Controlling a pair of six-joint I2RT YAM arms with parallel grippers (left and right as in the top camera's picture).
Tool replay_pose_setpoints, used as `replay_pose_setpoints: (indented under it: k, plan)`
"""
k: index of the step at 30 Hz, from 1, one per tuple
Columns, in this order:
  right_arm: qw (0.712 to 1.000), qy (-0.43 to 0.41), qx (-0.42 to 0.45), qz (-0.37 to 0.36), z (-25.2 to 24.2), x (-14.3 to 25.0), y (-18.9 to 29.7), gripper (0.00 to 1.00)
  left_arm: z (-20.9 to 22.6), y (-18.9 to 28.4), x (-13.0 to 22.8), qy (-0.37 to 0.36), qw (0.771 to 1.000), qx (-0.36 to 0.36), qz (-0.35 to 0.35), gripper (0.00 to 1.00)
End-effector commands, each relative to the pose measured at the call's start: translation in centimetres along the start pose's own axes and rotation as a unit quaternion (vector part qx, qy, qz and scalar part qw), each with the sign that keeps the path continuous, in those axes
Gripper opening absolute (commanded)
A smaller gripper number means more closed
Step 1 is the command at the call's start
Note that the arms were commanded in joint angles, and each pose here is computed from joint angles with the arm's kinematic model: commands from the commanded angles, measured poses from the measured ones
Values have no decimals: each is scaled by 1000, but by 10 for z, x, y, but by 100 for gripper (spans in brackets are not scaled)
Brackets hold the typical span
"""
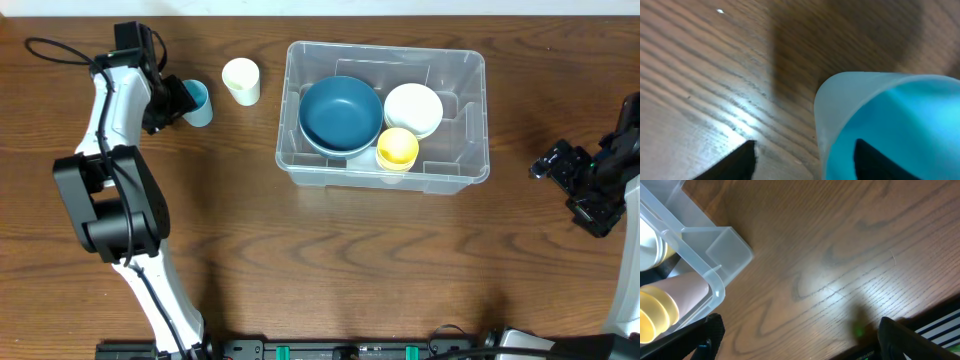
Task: Pack container
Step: 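Grasp the light-blue cup with the left gripper and lift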
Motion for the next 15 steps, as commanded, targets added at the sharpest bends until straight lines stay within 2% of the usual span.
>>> replay_pose_setpoints:
  k: [1,6,8,12,15]
  plan:
    - [1000,-7,-2,-5,-1,1,3,99,0,-18,7,-6,1000,4,25,54]
    - [1000,-7,-2,-5,-1,1,3,99,0,-21,7,-6,1000,5,26,41]
    - [1000,-7,-2,-5,-1,1,3,99,0,-21,7,-6,1000,5,26,32]
    - [1000,-7,-2,-5,-1,1,3,99,0,-20,7,-6,1000,5,26,6]
    - [1000,-7,-2,-5,-1,1,3,99,-1,-14,5,-7,1000,8,20,6]
Point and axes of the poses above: each gripper's point midway between its finger pads, its own y axis back along the fingers, its own z axis along the line the jaws close on, x = y × z, the point moved 5 cm from there along y, back along the fingers, and after that the axes turned 9 degrees about y, right-handed, at the moved point
